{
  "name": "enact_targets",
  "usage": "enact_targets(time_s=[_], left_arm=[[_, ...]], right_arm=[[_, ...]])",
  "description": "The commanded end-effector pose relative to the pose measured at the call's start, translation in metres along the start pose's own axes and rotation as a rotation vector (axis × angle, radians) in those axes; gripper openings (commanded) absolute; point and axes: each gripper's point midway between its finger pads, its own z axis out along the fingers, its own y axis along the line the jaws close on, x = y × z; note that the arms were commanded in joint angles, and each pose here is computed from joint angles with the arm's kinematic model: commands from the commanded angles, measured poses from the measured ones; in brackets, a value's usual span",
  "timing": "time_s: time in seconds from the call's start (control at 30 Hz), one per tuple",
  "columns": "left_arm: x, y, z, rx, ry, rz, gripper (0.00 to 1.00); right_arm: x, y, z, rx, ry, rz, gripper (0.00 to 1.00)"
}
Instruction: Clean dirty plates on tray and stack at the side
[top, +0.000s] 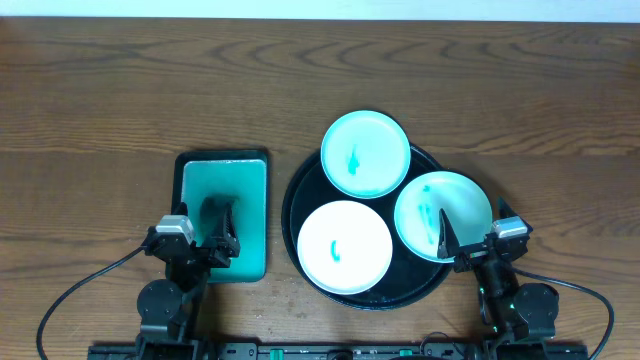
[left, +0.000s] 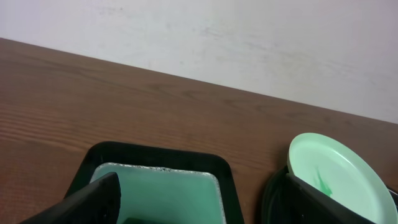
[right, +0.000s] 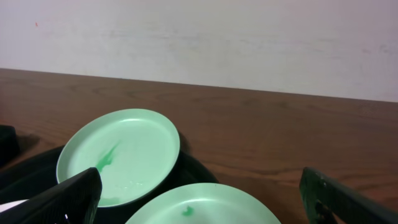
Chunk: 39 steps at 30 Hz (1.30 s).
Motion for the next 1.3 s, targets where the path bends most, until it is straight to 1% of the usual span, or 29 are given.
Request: enact_targets(time_s=[0.0,0.17,0.27,0.4,0.47,0.5,0.57,0.63,0.7,0.77,0.83,0.93,1.0,1.07,1.17,1.27], left_arm=[[0.015,0.002,0.001,0.003,0.046,0.018,0.82],[0.015,0.002,0.001,0.002,0.045,0.019,0.82],[0.007,0.008,0.001,-0.038,0.009,0.031,0.82],[0.007,0.009,0.001,-0.04,0.011,0.031,0.82],[0.007,0.008,0.001,-0.038,0.012,0.029,0.82],[0.007,0.008,0.001,-0.038,0.01,0.012,0.82],[0.003,0.007,0.001,-0.034,-0.006,-0.026,0.82],[-0.007,0.004,0.001,-0.022,-0.046,-0.052,0.82],[-0.026,-0.001,-0.002,-0.004,-0.104,-0.077,0.82],[-0.043,-0.006,-0.006,0.007,-0.14,-0.077,0.82],[-0.059,-0.01,-0.01,0.006,-0.138,-0.077,0.82],[-0.074,-0.01,-0.012,-0.046,-0.049,-0.081,0.82],[-0.083,-0.011,-0.009,-0.085,0.041,-0.082,0.82],[-0.093,-0.014,-0.004,-0.108,0.131,-0.084,0.82],[-0.105,-0.022,0.007,-0.129,0.287,-0.091,0.82],[-0.108,-0.028,0.015,-0.148,0.455,-0.104,0.82]], right_arm=[[0.001,-0.002,0.0,0.007,-0.001,0.011,0.99],[0.0,-0.002,0.0,0.009,-0.004,0.01,0.99],[-0.007,-0.005,0.0,0.026,-0.03,0.006,0.99],[0.001,-0.005,0.0,0.026,0.0,0.011,0.99],[-0.001,-0.006,0.0,0.03,-0.008,0.009,0.99],[-0.004,-0.006,0.0,0.032,-0.02,0.009,0.99],[-0.01,0.004,-0.001,-0.027,-0.043,0.04,0.99],[-0.021,0.018,-0.002,-0.112,-0.084,0.056,0.99],[-0.031,0.029,-0.005,-0.172,-0.118,0.046,0.99],[-0.042,0.032,-0.008,-0.188,-0.124,0.043,0.99],[-0.055,0.032,-0.012,-0.179,-0.11,0.046,0.99],[-0.075,0.03,-0.016,-0.159,-0.036,0.065,0.99],[-0.084,0.03,-0.013,-0.156,0.046,0.08,0.99],[-0.087,0.029,-0.009,-0.15,0.173,0.113,0.99],[-0.085,0.029,-0.003,-0.138,0.404,0.172,0.99],[-0.086,0.03,0.004,-0.137,0.599,0.225,0.99]])
